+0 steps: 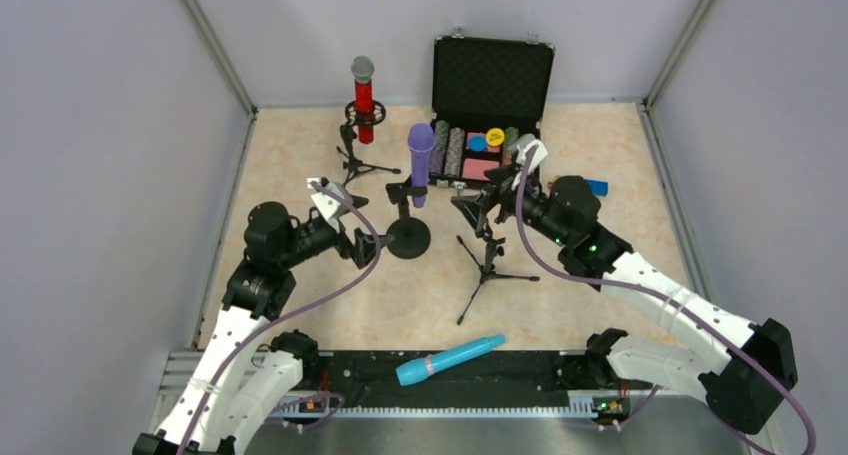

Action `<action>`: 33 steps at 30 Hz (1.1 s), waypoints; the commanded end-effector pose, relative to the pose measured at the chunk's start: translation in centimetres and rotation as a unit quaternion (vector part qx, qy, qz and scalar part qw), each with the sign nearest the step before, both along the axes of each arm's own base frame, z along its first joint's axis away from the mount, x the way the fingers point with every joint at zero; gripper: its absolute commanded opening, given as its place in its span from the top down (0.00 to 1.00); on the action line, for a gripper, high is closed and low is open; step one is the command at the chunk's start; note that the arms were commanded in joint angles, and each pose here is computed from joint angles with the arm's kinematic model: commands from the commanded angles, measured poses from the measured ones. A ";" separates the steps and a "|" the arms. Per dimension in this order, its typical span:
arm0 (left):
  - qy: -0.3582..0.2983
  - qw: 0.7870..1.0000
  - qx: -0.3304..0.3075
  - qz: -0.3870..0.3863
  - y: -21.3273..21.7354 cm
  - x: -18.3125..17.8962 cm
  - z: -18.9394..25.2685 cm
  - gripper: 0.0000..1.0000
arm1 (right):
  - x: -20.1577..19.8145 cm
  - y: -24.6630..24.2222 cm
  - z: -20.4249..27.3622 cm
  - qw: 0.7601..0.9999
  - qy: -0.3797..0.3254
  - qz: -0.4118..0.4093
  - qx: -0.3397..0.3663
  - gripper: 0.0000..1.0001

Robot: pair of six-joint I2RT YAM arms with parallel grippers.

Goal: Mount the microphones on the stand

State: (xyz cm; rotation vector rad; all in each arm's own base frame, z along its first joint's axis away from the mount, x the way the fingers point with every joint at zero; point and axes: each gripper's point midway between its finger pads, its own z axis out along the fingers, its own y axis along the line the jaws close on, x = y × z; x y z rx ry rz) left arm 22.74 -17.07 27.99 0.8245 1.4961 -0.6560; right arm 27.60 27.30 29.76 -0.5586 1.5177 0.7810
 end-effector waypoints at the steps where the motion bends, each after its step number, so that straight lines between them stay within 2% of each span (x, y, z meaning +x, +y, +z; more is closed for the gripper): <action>1: 0.066 0.997 -0.027 -0.028 -0.9 -1.6 -1.7 0.01 | -1.1 -1.9 -2.7 0.997 0.052 -0.025 -0.059 0.01; 11: 0.152 0.980 -0.126 -0.035 -2.6 -0.8 -0.9 0.01 | -2.0 -3.4 -6.0 0.979 0.160 -0.056 -0.110 0.01; 15: 0.185 0.974 -0.125 -0.033 -2.8 -0.2 -1.8 0.01 | -2.1 -3.1 -7.2 0.972 0.185 -0.047 -0.134 0.01; 19: 0.181 0.976 -0.114 -0.033 -2.8 -0.1 -2.0 0.01 | -1.9 -3.2 -8.0 0.963 0.202 -0.047 -0.173 0.03; 24: 0.129 0.986 -0.095 -0.049 -2.7 -0.2 -1.4 0.01 | -1.8 -3.1 -8.8 0.955 0.209 -0.043 -0.207 0.09; 26: 0.115 0.988 -0.090 -0.051 -2.7 0.0 -1.0 0.01 | -1.9 -2.7 -9.1 0.952 0.211 -0.036 -0.219 0.12; 31: 0.109 0.990 -0.075 -0.058 -2.9 0.4 -0.9 0.01 | -2.3 -1.6 -9.7 0.942 0.217 -0.013 -0.257 0.39; 33: 0.101 0.990 -0.070 -0.064 -3.0 0.5 -0.9 0.01 | -2.4 -1.3 -9.9 0.936 0.215 -0.009 -0.279 0.43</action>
